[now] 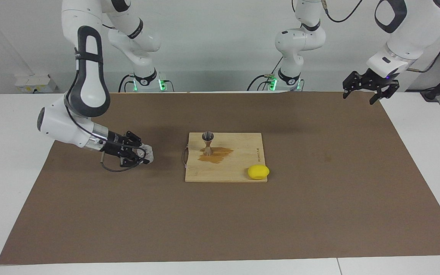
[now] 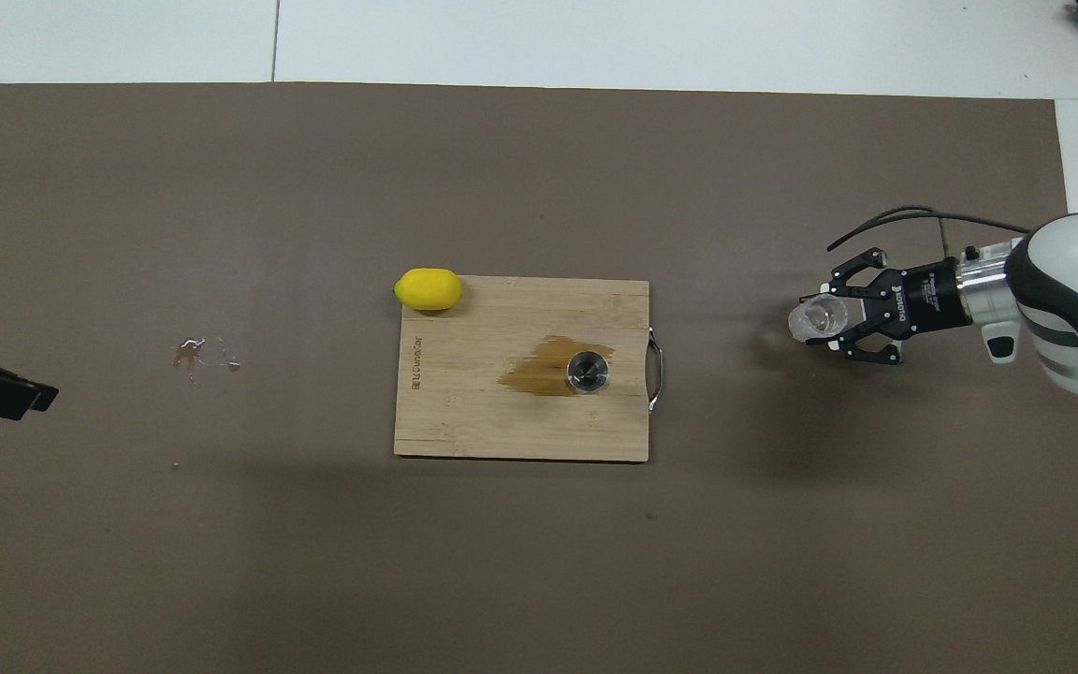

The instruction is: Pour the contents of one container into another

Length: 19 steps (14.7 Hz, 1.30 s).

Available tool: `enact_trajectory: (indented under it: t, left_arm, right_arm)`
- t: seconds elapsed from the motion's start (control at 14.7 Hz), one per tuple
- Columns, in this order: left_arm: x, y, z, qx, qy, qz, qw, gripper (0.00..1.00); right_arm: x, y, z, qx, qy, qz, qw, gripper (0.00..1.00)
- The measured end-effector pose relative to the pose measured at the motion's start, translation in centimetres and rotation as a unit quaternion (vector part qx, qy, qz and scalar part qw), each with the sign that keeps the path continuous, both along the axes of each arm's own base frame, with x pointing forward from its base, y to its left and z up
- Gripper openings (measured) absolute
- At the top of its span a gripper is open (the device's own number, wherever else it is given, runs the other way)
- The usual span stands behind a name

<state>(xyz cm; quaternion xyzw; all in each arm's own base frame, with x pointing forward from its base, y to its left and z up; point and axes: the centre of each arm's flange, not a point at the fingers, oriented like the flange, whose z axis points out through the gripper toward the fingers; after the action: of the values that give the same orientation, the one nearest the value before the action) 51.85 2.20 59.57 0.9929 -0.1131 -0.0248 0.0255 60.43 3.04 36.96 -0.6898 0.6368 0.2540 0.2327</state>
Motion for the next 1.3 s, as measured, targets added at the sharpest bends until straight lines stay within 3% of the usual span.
enact_trajectory:
  t: [0.61, 1.02, 1.3]
  left_arm:
    - [0.0, 0.9, 0.0, 0.003, 0.001, 0.065, 0.998, 1.0]
    - [0.8, 0.3, -0.3, 0.003, -0.024, 0.064, 0.998, 1.0]
    - [2.3, -1.2, -2.0, 0.003, -0.022, 0.053, 0.998, 1.0]
  right_arm:
    - [-1.4, 12.3, 3.7, -0.097, -0.007, 0.046, 0.994, 0.51]
    - [-2.0, 18.3, 6.0, -0.158, -0.023, 0.042, 0.986, 0.51]
    - [-3.4, 21.6, 5.8, -0.214, -0.04, 0.075, 0.973, 0.51]
